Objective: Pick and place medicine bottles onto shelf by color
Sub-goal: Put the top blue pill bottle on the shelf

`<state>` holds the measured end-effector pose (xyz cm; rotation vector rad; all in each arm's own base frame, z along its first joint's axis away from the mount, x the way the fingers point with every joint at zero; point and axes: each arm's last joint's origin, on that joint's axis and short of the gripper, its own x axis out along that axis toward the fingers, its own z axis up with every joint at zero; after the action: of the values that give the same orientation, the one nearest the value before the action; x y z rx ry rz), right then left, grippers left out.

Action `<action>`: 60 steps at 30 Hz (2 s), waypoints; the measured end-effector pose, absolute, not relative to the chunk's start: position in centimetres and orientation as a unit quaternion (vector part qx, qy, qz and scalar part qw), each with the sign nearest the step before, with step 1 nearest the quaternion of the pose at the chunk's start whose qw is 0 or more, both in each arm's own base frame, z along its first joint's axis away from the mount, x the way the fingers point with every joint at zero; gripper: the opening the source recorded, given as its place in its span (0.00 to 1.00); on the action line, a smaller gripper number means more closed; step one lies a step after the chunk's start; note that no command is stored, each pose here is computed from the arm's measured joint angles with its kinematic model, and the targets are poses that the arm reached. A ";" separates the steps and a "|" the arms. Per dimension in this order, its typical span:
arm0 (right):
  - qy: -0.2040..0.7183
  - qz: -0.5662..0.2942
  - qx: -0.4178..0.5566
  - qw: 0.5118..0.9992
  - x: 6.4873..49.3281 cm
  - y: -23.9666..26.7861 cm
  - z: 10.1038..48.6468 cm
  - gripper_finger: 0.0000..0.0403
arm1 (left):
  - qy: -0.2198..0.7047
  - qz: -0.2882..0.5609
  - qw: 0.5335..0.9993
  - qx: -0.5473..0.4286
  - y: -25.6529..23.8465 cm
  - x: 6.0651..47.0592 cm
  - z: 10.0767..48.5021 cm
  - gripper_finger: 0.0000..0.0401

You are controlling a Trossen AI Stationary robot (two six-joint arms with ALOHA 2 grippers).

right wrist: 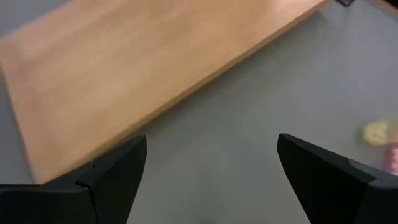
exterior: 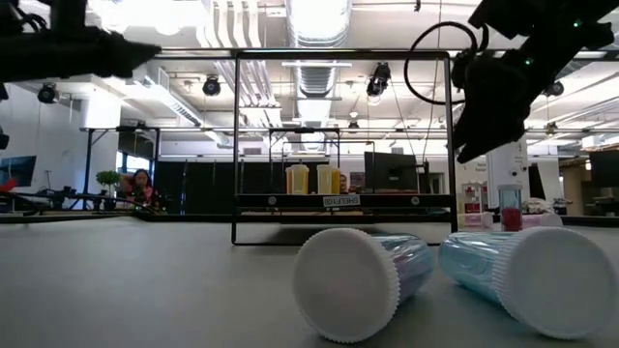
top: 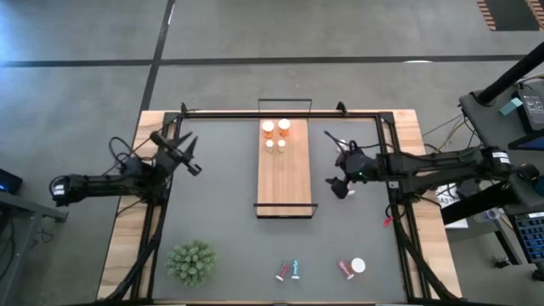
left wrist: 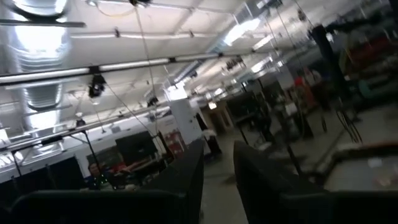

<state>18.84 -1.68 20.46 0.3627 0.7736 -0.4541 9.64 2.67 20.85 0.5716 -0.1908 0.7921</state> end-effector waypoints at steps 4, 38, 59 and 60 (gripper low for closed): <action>0.382 -0.216 0.190 0.878 19.1 -1.4 20.1 0.87 | -0.048 0.366 0.884 0.287 2.7 10.2 20.0 0.18; 0.376 -0.201 0.173 0.888 19.0 -1.4 20.4 0.87 | 0.057 0.332 0.887 0.315 3.0 12.1 17.8 0.18; 0.374 -0.201 0.174 0.889 19.0 -1.4 20.4 0.87 | -0.085 0.377 0.880 0.277 2.6 9.2 20.6 0.18; 0.373 -0.201 0.174 0.889 19.0 -1.4 20.4 0.87 | -0.097 0.381 0.878 0.273 2.6 8.9 20.8 0.18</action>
<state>19.04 -1.38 20.44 0.3620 0.7759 -0.4181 8.89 2.58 20.77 0.5689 -0.2029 0.7943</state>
